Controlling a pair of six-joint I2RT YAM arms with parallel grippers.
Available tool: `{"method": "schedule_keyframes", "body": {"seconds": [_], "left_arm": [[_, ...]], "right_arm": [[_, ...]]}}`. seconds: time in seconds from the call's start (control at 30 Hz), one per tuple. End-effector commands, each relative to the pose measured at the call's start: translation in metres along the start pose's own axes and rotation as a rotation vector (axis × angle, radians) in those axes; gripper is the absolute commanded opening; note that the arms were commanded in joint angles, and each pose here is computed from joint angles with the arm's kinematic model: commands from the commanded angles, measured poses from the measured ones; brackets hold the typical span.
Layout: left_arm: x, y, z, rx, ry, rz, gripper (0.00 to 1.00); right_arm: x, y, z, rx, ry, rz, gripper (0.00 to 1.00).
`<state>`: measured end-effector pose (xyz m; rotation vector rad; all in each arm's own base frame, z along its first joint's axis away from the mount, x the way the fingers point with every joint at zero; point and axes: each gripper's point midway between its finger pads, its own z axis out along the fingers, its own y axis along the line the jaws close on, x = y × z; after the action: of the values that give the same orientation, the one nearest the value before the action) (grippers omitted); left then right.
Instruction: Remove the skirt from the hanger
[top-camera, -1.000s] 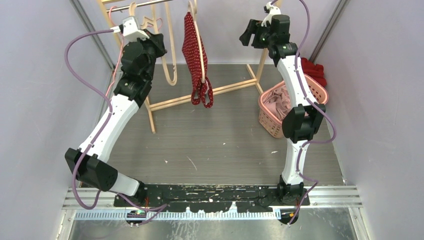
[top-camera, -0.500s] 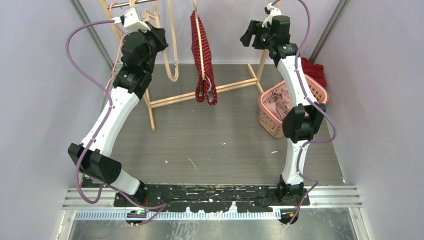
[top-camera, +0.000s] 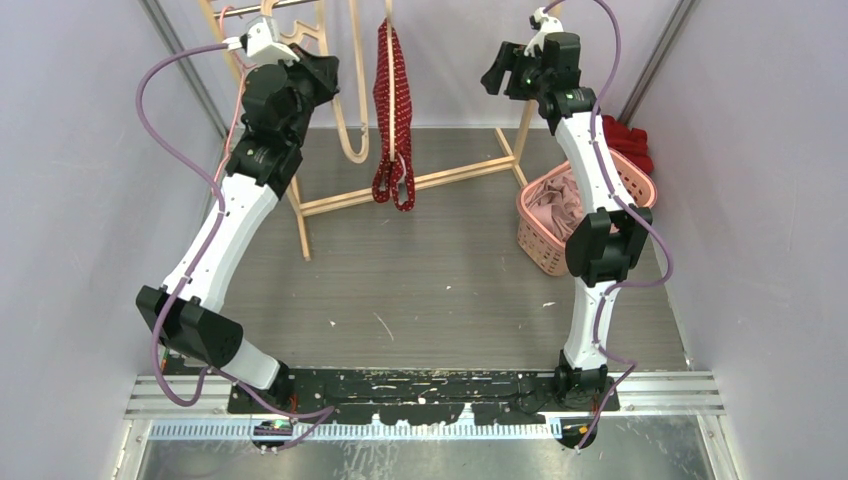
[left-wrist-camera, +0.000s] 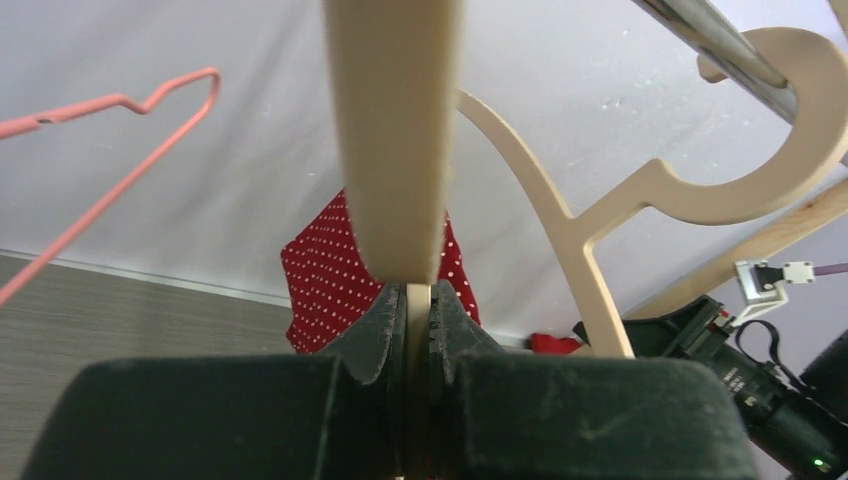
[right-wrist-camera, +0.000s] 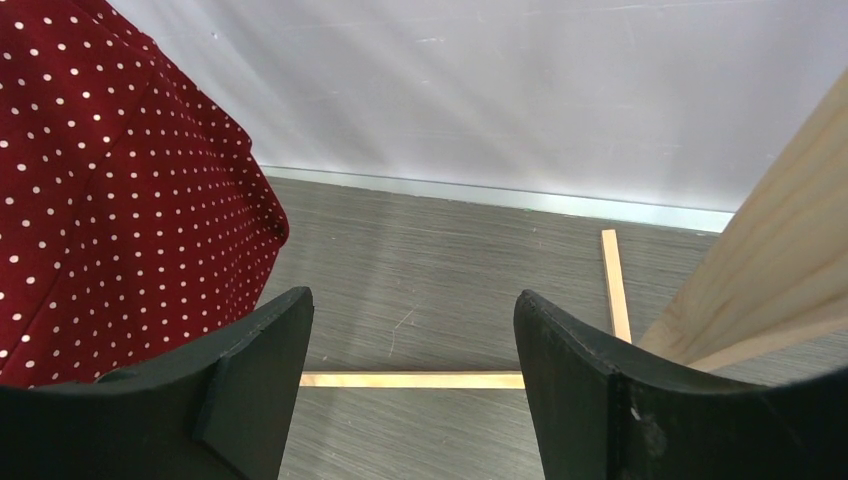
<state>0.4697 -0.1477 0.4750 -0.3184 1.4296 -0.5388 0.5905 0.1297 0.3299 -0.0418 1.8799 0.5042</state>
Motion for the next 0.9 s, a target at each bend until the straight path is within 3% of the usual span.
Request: {"method": "schedule_keyframes", "body": {"seconds": [0.0, 0.27, 0.53, 0.7, 0.87], "left_arm": [[-0.039, -0.028, -0.008, 0.115, -0.096, -0.095, 0.0], [-0.036, -0.023, -0.006, 0.05, -0.024, -0.074, 0.0], [-0.01, 0.017, -0.006, -0.119, 0.113, 0.138, 0.0], [0.011, 0.032, -0.011, -0.166, 0.206, 0.193, 0.0], [0.014, 0.038, -0.013, -0.183, 0.223, 0.223, 0.0]], "right_arm": [[-0.045, 0.012, -0.029, -0.013, -0.113, -0.015, 0.78], [-0.046, 0.013, -0.031, -0.017, -0.117, -0.009, 0.78], [-0.05, 0.017, -0.033, -0.029, -0.127, -0.002, 0.78], [-0.051, 0.017, -0.035, -0.029, -0.128, -0.002, 0.78], [-0.051, 0.018, -0.036, -0.029, -0.129, -0.003, 0.78]]}}
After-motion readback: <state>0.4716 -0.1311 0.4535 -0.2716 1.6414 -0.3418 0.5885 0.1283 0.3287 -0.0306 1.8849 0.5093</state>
